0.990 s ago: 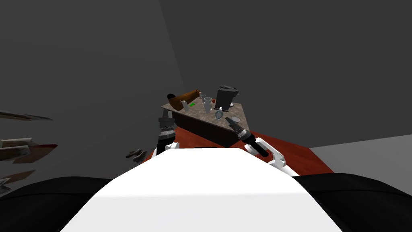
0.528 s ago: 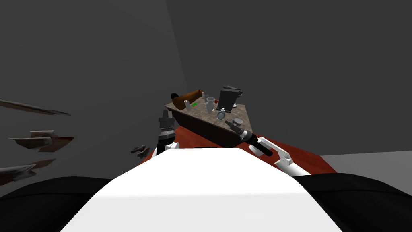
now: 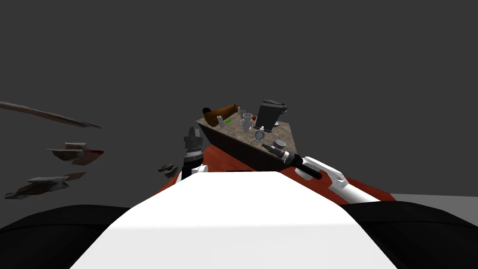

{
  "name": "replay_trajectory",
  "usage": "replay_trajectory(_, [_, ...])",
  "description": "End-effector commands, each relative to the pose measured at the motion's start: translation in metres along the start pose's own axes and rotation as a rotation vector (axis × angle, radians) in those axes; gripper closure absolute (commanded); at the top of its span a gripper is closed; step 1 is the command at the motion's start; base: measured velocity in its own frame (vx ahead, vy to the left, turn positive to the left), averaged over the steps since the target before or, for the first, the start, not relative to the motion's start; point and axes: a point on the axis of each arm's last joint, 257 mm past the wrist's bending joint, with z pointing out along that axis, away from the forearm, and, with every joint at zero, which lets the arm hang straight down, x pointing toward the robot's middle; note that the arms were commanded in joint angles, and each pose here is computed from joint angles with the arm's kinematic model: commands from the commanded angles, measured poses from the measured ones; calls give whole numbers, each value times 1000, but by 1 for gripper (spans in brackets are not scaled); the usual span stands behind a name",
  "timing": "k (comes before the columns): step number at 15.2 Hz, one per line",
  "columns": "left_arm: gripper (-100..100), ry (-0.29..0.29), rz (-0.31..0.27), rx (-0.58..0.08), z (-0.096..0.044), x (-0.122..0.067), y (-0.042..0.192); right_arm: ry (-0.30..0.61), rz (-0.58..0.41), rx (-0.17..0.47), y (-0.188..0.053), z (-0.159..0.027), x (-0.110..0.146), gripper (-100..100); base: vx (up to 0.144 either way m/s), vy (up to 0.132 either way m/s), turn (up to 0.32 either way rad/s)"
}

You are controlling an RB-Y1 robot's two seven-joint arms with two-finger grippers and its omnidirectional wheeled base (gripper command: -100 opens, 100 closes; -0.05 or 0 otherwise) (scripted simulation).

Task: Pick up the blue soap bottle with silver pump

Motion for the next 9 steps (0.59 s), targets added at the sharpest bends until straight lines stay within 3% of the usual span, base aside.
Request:
replay_trajectory(1, [0, 0, 0, 0, 0, 0, 0, 54, -20, 31, -13, -8, 7, -100, 16, -3, 126])
replay_trajectory(9, [0, 0, 0, 0, 0, 0, 0, 205, -101, 107, -42, -33, 13, -100, 14, -3, 118])
